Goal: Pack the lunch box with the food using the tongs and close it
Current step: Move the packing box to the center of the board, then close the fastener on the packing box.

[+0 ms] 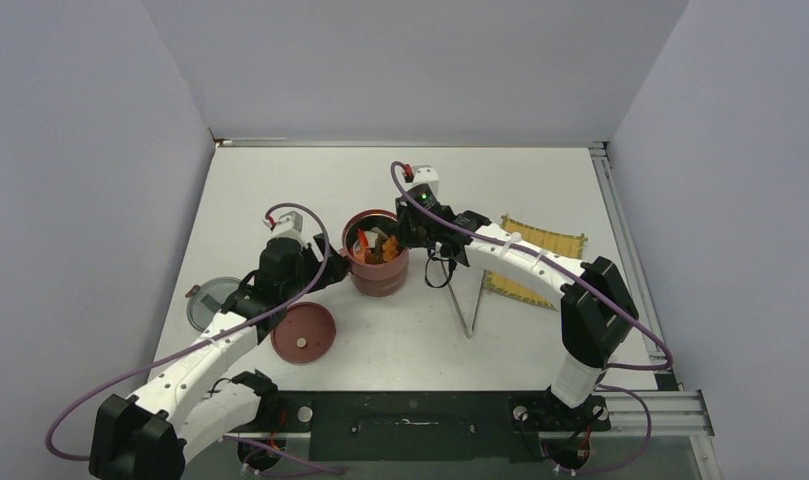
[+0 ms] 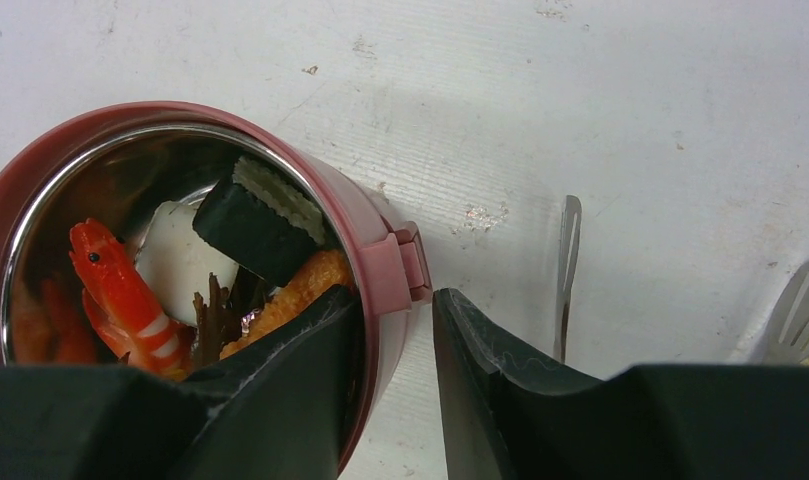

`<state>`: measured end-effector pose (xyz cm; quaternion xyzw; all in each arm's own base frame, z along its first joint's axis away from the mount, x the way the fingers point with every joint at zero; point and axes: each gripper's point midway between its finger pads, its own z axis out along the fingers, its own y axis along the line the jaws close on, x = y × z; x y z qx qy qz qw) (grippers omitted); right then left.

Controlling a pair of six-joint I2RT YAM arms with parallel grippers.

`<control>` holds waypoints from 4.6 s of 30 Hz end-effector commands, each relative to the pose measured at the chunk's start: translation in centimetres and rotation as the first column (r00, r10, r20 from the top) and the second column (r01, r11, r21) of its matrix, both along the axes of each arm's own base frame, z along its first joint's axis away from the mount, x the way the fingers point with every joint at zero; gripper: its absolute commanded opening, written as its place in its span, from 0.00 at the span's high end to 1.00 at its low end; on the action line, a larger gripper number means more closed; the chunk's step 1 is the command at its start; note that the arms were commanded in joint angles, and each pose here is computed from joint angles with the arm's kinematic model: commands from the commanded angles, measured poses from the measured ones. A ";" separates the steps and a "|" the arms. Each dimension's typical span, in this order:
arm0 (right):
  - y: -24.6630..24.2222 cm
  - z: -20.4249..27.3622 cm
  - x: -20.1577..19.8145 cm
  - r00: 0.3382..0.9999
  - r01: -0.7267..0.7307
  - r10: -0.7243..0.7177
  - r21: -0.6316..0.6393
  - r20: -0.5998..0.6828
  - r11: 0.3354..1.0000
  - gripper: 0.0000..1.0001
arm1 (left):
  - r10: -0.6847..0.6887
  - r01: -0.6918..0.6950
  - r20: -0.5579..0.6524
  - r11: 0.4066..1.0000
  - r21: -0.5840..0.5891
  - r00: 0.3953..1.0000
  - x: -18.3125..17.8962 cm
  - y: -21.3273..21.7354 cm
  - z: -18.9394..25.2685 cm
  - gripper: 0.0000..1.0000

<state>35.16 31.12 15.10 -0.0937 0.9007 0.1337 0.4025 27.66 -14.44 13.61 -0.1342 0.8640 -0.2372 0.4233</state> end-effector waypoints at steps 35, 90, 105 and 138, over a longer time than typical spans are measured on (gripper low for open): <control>1.3 1.5 0.1 0.999 0.007 -0.008 0.020 0.032 1.000 0.65 | 0.127 -0.123 -0.057 0.990 0.061 0.990 1.4 4.7 -2.7 0.31; 0.3 -0.1 -1.9 0.983 0.093 -0.046 -0.265 0.177 0.960 0.95 | 0.057 -0.051 -0.100 0.997 0.066 0.993 2.0 0.8 -4.0 0.42; -0.5 -1.4 -2.2 0.973 0.149 -0.065 -0.383 0.222 0.912 0.95 | 0.047 -0.045 -0.108 0.999 0.018 0.993 2.5 -0.2 -4.8 0.47; 1.3 -3.1 -3.7 0.987 0.074 -0.015 -0.366 0.162 0.928 0.95 | 0.036 -0.041 -0.061 0.994 -0.098 0.998 5.1 -3.9 -4.5 0.61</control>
